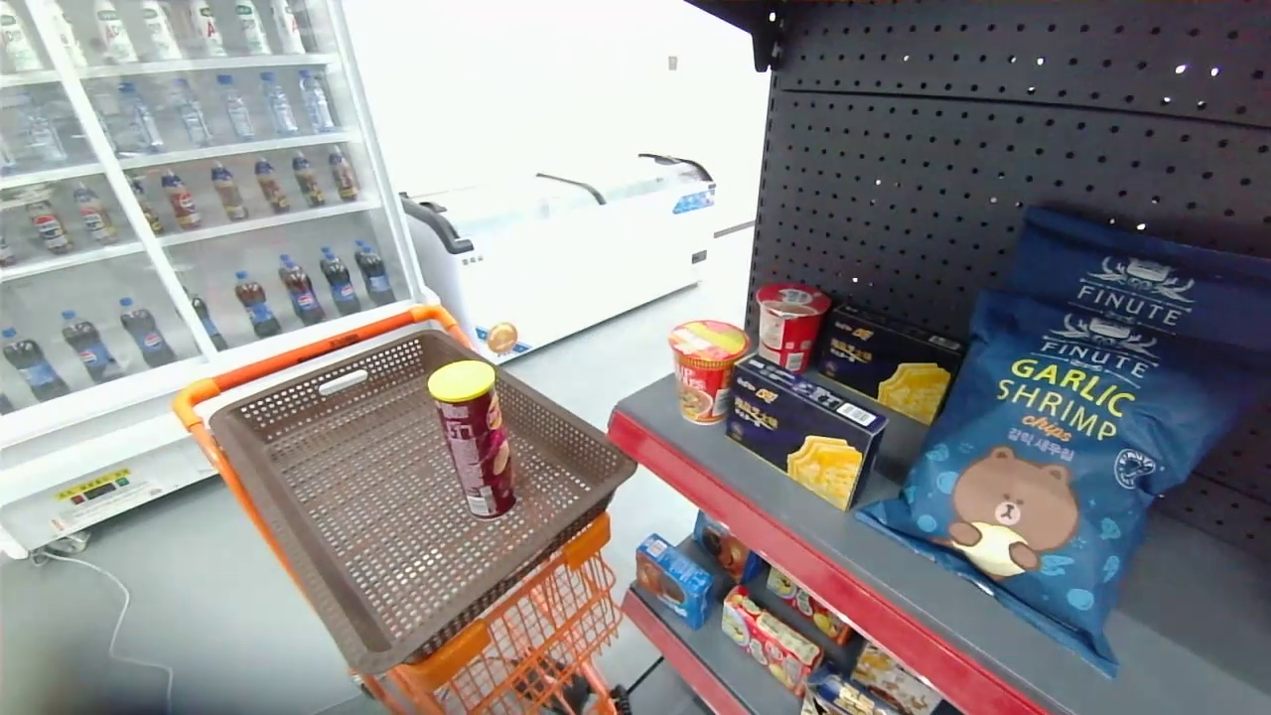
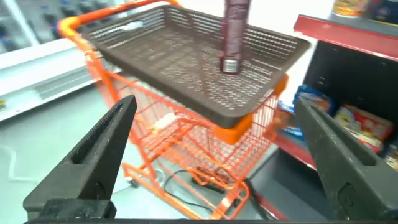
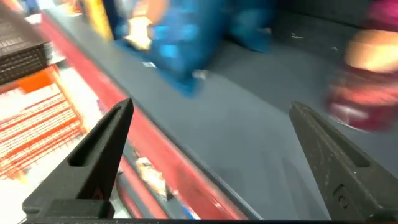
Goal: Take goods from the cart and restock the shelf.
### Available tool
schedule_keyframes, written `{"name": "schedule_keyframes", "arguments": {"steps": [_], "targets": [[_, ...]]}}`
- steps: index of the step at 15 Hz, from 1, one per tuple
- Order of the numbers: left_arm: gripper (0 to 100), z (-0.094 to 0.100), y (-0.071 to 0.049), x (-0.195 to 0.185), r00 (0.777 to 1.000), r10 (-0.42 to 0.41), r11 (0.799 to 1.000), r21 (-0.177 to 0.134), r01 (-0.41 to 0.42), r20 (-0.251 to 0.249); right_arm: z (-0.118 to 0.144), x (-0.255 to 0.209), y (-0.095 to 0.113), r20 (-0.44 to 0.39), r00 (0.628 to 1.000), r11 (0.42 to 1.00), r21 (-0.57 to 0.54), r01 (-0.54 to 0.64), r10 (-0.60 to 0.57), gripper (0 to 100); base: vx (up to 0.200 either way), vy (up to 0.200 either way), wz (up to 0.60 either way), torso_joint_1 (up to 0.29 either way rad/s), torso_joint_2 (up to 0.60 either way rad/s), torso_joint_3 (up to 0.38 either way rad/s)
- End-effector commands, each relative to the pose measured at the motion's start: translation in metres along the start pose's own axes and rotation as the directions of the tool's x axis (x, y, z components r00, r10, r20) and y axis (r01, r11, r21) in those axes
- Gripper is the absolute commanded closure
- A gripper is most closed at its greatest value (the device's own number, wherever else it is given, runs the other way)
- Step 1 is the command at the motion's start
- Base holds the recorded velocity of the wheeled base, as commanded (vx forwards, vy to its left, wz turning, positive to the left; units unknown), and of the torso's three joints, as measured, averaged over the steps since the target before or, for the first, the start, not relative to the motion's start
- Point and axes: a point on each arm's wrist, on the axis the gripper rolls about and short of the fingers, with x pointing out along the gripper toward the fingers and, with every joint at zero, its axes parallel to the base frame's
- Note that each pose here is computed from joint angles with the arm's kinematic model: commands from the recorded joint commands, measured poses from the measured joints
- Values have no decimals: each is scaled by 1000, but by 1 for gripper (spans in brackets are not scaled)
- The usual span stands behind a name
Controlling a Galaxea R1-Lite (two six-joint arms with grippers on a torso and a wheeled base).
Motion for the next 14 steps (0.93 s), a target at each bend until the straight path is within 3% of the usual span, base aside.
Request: {"name": "schedule_keyframes", "arguments": {"steps": [1,8,9,10,11,12,13,14], "targets": [[0,0,0,0,1000,1,1000,0,-1,-1,0,0,0,0,1000,1000,0,0,0,0,0,0,0,0,0,0],[0,3,0,-1,1000,-2,1000,4,2,7,0,0,0,0,1000,1000,0,0,0,0,0,0,0,0,0,0],[0,37,0,-2,998,-50,998,40,49,31,0,0,0,0,1000,1000,0,0,0,0,0,0,0,0,0,0],[0,54,-1,5,998,-67,996,51,68,-21,0,0,0,0,1000,1000,0,0,0,0,0,0,0,0,0,0],[0,84,-1,29,991,-66,997,33,70,-113,0,0,0,0,1000,1000,0,0,0,0,0,0,0,0,0,0],[0,118,-3,66,987,-66,998,-8,65,-149,0,0,0,0,1000,1000,0,-2,2,0,0,0,0,0,0,0],[0,126,-4,91,980,-62,998,-7,62,-190,0,0,0,2,1000,1000,0,0,0,0,0,0,0,0,0,0],[0,132,-4,110,978,-64,998,-8,64,-199,0,0,0,0,1000,1000,0,0,0,0,0,0,0,0,0,0]]}}
